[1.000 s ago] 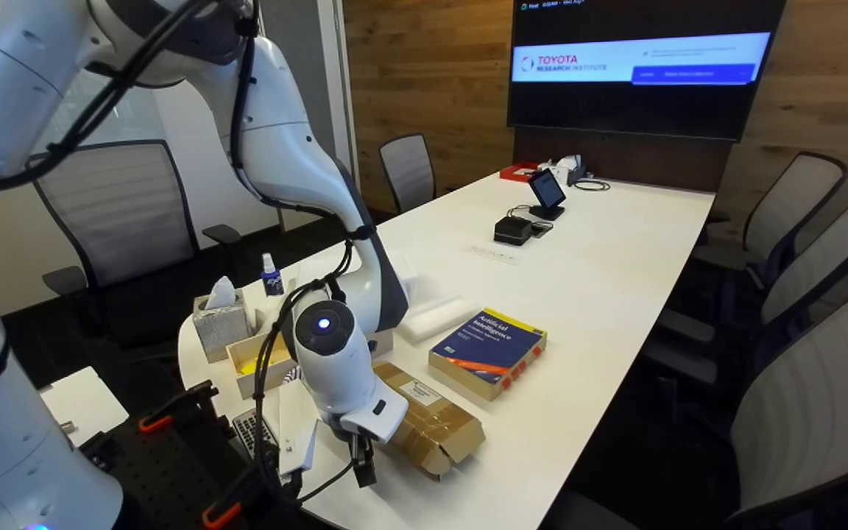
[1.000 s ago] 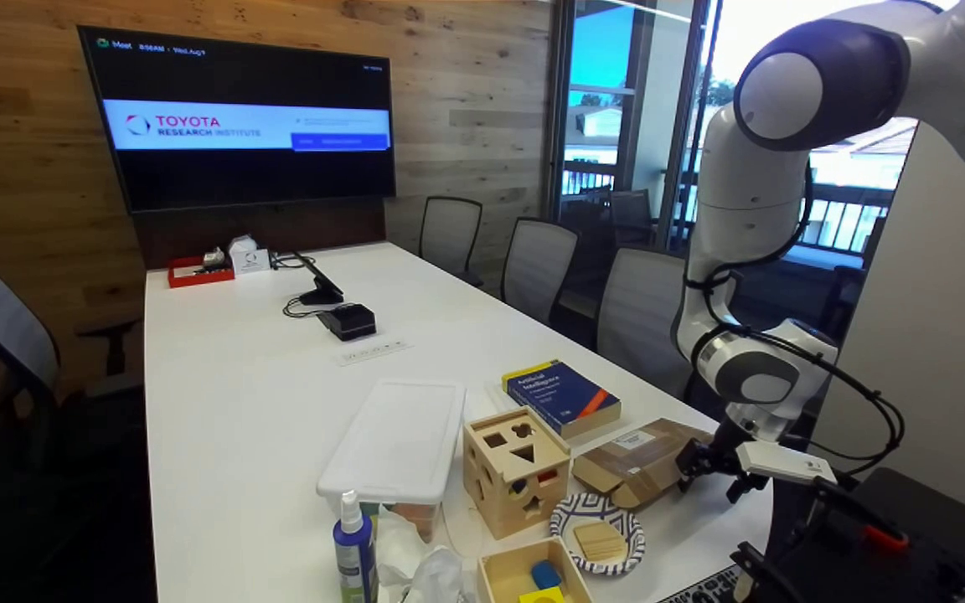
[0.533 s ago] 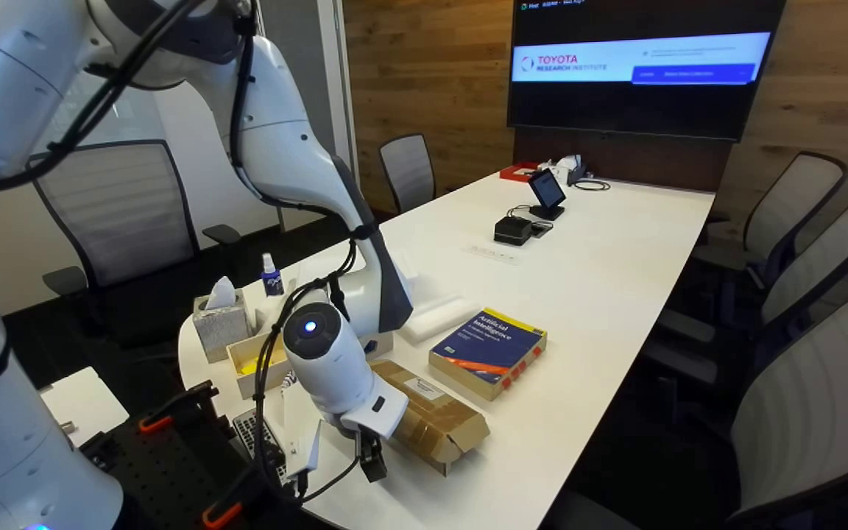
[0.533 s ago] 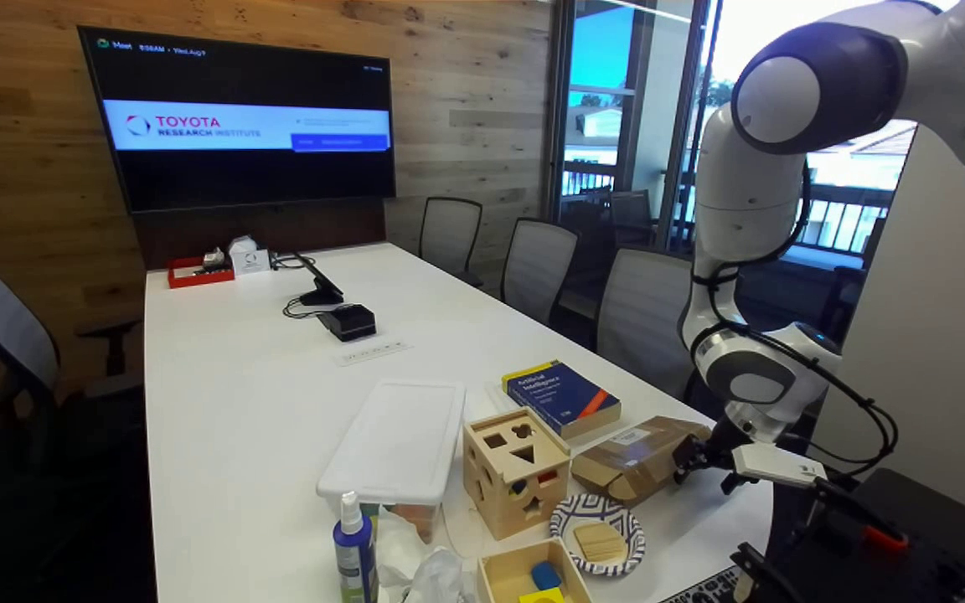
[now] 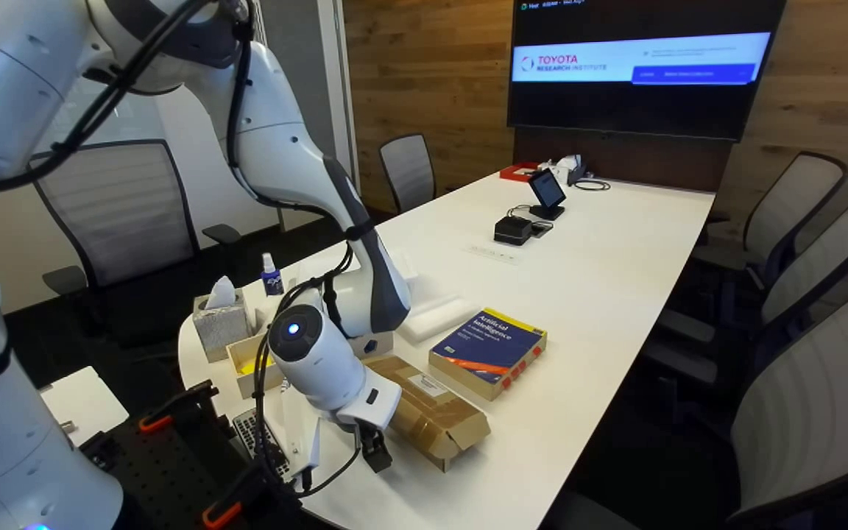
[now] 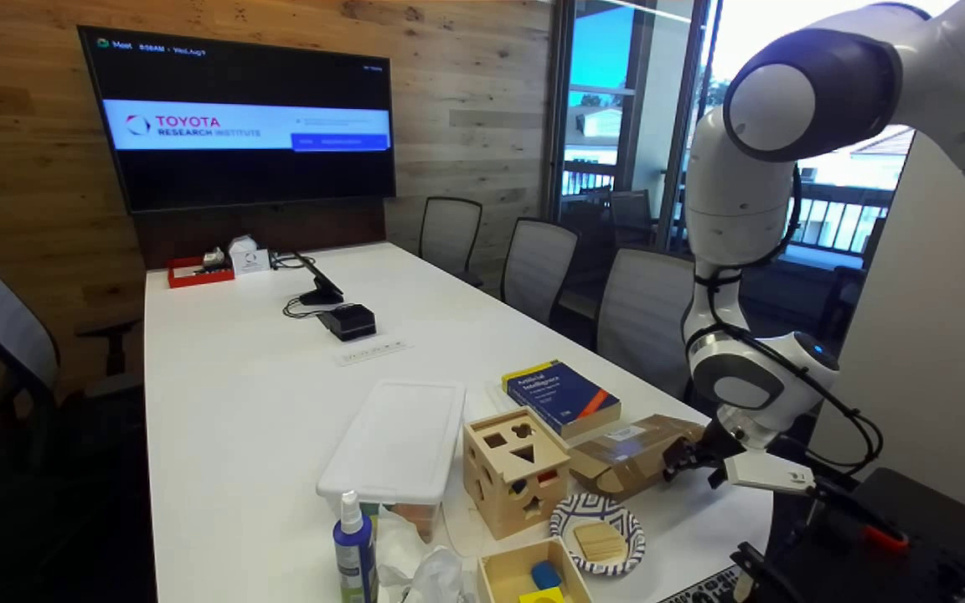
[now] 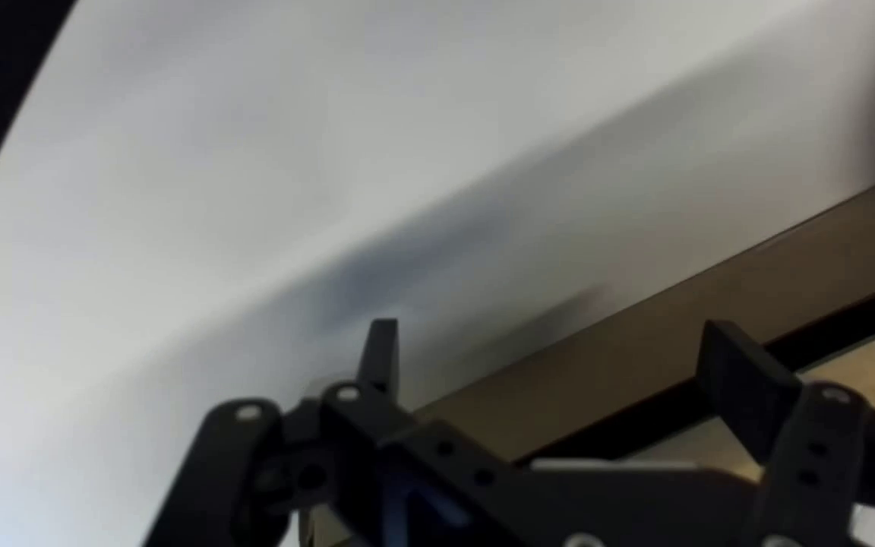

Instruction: Open the brown box.

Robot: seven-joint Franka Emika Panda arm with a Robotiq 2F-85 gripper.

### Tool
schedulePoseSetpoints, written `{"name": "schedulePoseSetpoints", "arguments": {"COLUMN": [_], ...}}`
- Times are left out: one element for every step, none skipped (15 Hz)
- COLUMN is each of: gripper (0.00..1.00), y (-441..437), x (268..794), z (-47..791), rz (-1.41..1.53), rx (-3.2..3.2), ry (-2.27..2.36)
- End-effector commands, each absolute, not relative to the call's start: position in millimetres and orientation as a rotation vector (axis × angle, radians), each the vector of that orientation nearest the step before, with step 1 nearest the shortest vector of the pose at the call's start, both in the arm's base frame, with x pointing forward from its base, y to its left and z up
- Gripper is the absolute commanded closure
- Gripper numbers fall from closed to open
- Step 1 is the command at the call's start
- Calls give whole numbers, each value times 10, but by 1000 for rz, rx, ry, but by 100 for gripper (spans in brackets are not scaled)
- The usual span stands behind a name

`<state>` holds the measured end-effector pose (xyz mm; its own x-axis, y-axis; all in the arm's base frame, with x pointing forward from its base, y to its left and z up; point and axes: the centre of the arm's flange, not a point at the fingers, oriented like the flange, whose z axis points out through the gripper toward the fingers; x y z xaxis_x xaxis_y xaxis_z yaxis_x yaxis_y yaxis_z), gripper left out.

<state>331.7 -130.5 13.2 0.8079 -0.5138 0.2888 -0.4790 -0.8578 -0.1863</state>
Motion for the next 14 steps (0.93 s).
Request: {"name": "schedulePoseSetpoints", "arguments": {"gripper": [0, 0, 0, 0, 0, 0, 0, 0, 0, 0, 0, 0, 0, 0], "y": [-1207, -1199, -1189, -1183, -1178, -1177, -1173, -1179, -1183, -1185, -1191, -1187, -1183, -1172], "x": [3289, 3293, 3299, 3312, 3330, 3362, 3408, 3459, 3533, 3594, 3667, 3728, 3804, 3870], "z": [391, 451, 518, 576, 630, 670, 707, 731, 742, 761, 785, 808, 832, 854], "rz": [-611, -630, -650, -673, -692, -714, -732, -746, -765, -783, -814, -837, -865, -885], "rx": [-2919, -2932, -2942, -2952, -2964, -2973, -2979, -2981, -2982, -2978, -2975, -2968, -2966, -2967], "ry": [743, 733, 721, 708, 693, 676, 652, 633, 605, 583, 561, 536, 510, 487]}}
